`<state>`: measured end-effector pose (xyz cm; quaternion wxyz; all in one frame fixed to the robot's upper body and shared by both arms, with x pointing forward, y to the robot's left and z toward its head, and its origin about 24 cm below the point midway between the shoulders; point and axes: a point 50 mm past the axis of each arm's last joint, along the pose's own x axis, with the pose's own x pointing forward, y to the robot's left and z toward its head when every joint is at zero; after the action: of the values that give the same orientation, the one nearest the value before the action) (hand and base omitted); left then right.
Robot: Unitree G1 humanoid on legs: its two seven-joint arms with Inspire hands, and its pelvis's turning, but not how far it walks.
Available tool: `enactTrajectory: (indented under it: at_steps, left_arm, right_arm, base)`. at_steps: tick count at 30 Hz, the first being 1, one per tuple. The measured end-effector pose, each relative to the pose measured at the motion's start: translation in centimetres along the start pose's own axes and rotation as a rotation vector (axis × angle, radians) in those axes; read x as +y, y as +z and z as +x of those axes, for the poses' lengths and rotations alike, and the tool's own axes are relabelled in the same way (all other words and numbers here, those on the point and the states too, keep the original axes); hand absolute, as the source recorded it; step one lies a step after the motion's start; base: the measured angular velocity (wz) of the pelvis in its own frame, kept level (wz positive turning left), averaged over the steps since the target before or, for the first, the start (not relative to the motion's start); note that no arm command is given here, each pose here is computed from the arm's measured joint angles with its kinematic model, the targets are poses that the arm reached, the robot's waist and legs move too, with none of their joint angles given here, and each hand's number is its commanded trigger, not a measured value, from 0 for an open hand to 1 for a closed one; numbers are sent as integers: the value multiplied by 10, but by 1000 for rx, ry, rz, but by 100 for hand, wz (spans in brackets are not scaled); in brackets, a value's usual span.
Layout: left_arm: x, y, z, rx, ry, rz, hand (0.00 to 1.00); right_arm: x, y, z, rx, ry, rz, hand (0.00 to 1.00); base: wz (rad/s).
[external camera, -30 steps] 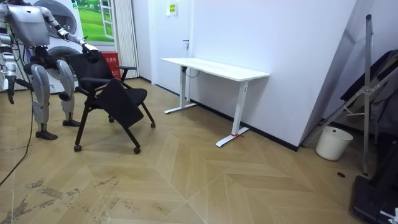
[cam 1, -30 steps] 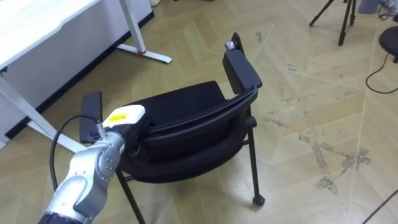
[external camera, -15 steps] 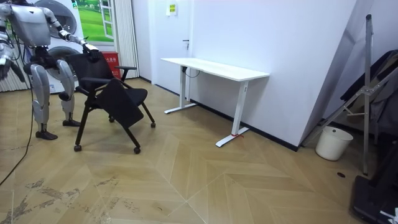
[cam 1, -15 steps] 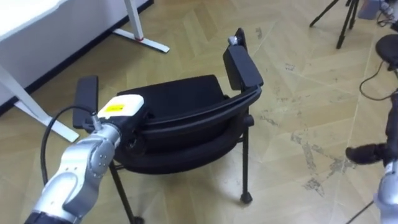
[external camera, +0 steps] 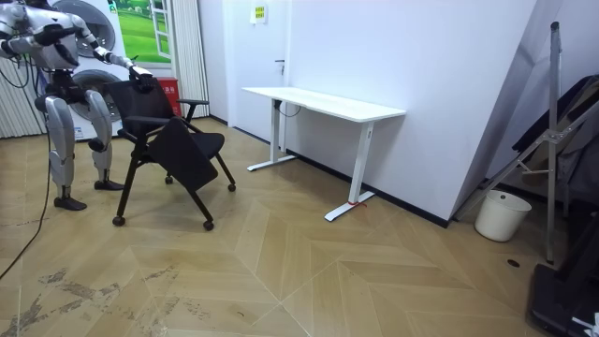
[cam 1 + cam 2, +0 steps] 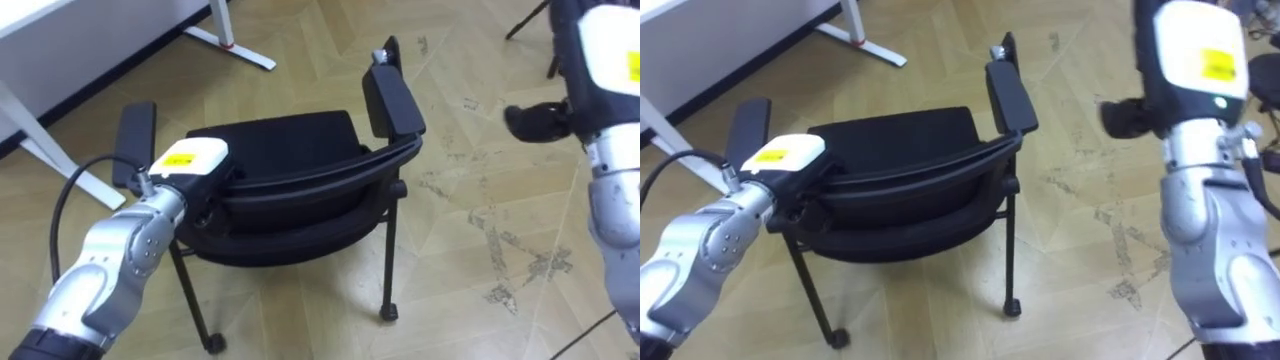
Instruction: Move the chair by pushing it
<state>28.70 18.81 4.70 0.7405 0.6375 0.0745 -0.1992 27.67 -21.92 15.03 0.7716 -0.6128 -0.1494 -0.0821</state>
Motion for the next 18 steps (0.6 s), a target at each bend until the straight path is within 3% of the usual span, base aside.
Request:
enactTrajectory:
  at_steps: [6, 18]
  left_arm:
    - [8, 1, 2, -32, 13, 28, 100]
    - [12, 1, 7, -47, -9, 47, 100]
  right_arm:
    - [9, 17, 3, -99, 137, -102, 0]
    - [31, 45, -2, -226, 445, -114, 0]
  base:
    - [2]
    - [0]
